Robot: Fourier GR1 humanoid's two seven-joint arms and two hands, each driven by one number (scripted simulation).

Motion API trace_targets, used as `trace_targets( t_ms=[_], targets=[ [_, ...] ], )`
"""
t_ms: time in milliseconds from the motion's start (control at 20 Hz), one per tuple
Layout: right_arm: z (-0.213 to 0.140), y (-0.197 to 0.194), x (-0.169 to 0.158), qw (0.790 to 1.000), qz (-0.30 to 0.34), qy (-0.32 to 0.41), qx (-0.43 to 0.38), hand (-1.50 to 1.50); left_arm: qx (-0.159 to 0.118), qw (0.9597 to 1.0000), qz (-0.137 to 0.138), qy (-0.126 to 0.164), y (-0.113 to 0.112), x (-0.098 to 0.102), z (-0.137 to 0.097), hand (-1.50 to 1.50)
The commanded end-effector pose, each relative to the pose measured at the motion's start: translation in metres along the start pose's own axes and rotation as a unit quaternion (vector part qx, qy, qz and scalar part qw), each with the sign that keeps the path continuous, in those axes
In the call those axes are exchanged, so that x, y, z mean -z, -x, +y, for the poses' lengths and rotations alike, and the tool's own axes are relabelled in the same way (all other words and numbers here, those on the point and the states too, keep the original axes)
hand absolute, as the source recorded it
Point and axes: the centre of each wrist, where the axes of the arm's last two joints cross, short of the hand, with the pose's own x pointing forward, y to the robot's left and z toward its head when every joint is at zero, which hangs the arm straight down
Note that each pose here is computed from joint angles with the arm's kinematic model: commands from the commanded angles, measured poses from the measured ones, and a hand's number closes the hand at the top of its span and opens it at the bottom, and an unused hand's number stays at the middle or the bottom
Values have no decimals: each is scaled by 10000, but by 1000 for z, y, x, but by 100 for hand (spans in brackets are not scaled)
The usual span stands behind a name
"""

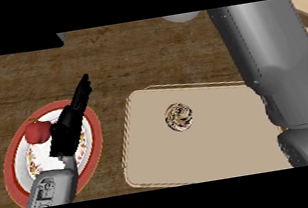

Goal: Pick the lemon from the tray and place it in the tiered shelf

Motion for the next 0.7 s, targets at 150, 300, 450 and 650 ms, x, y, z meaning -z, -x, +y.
trace_targets(
  t_ms=[150, 300, 450, 650],
  targets=[
    [-3, 4, 37, 9925, 1090, 549, 15, 150, -43, 10000, -56, -40, -12, 7, 22, 0],
    [-7, -1, 48, 9909, 1119, 697, -276, 150, -27, 10000, -41, -78, -9, 4, 0, 0],
    [-16, 5, 64, 9911, 1053, 774, -268, 150, -36, 10000, 48, -53, 15, -10, 6, 0],
    [-4, 15, 77, 9903, 928, 919, -477, 150, -1, 10000, 40, -85, -1, -7, 0, 0]
  ],
)
